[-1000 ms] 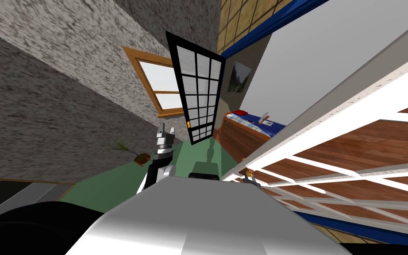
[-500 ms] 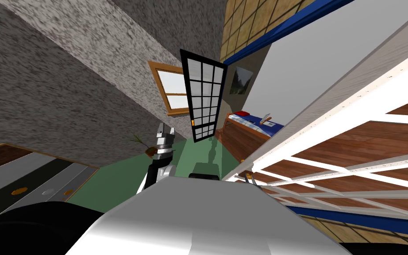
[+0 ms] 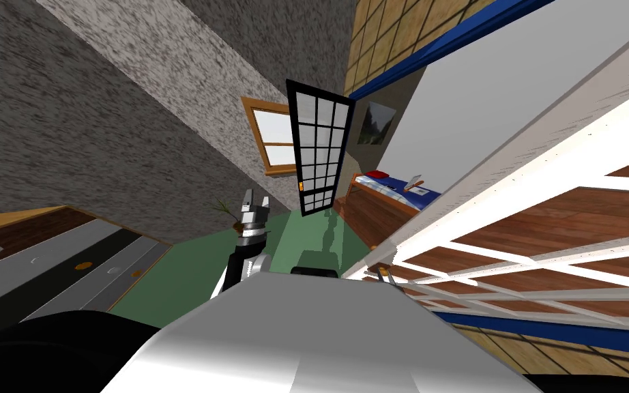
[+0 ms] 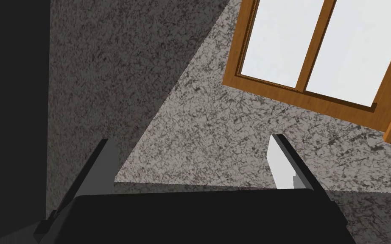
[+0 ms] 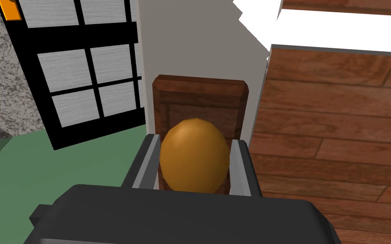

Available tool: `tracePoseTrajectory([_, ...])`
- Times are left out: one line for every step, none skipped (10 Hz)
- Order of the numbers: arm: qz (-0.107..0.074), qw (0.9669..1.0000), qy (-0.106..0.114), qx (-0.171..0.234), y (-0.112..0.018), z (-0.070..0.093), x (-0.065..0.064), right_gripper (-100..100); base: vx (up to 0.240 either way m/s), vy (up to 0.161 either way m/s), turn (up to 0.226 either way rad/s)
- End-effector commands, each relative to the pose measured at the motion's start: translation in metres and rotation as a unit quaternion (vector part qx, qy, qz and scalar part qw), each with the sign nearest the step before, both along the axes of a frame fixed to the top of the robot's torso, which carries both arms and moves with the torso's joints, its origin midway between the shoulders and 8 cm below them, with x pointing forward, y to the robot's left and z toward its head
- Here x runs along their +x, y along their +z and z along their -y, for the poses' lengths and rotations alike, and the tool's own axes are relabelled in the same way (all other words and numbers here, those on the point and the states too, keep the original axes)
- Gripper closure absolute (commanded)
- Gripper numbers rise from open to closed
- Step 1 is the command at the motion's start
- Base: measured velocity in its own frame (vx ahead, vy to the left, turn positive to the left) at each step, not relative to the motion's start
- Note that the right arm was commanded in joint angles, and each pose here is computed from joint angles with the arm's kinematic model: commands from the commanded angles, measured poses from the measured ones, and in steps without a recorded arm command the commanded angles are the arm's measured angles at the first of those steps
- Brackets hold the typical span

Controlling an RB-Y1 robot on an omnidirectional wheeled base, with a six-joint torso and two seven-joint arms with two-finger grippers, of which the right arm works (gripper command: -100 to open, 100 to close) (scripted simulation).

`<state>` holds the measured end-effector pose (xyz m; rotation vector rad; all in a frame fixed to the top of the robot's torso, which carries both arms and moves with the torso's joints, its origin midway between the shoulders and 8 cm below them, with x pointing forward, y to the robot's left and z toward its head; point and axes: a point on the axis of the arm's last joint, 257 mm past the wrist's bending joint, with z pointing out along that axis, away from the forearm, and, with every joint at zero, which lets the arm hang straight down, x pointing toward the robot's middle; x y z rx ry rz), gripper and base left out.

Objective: Pull the door open

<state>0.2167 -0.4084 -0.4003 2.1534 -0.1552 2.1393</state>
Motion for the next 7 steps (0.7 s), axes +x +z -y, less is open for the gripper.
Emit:
tracePoseTrajectory([0.000, 1.0000, 0.006, 0.000, -0.0002, -0.0014, -0.0004, 100, -0.192, -0.018, 0.112])
tracePoseTrajectory([0.000, 0.9999, 0.010, 0.000, 0.0001, -0.0016, 0.0001, 100, -0.188, -0.017, 0.100])
tracePoseTrajectory([0.001, 0.9999, 0.015, 0.000, 0.0005, -0.0017, 0.0006, 100, -0.181, 0.004, 0.112])
tracePoseTrajectory([0.001, 0.9998, 0.019, 0.000, 0.0008, -0.0019, 0.0010, 100, -0.214, -0.018, 0.105])
tracePoseTrajectory([0.002, 0.9997, 0.023, 0.000, 0.0011, -0.0020, 0.0015, 100, -0.223, -0.041, 0.119])
tracePoseTrajectory([0.002, 0.9996, 0.026, 0.000, 0.0014, -0.0021, 0.0019, 100, -0.193, -0.020, 0.101])
tracePoseTrajectory([0.003, 0.9995, 0.031, 0.000, 0.0018, -0.0023, 0.0024, 100, -0.223, -0.025, 0.117])
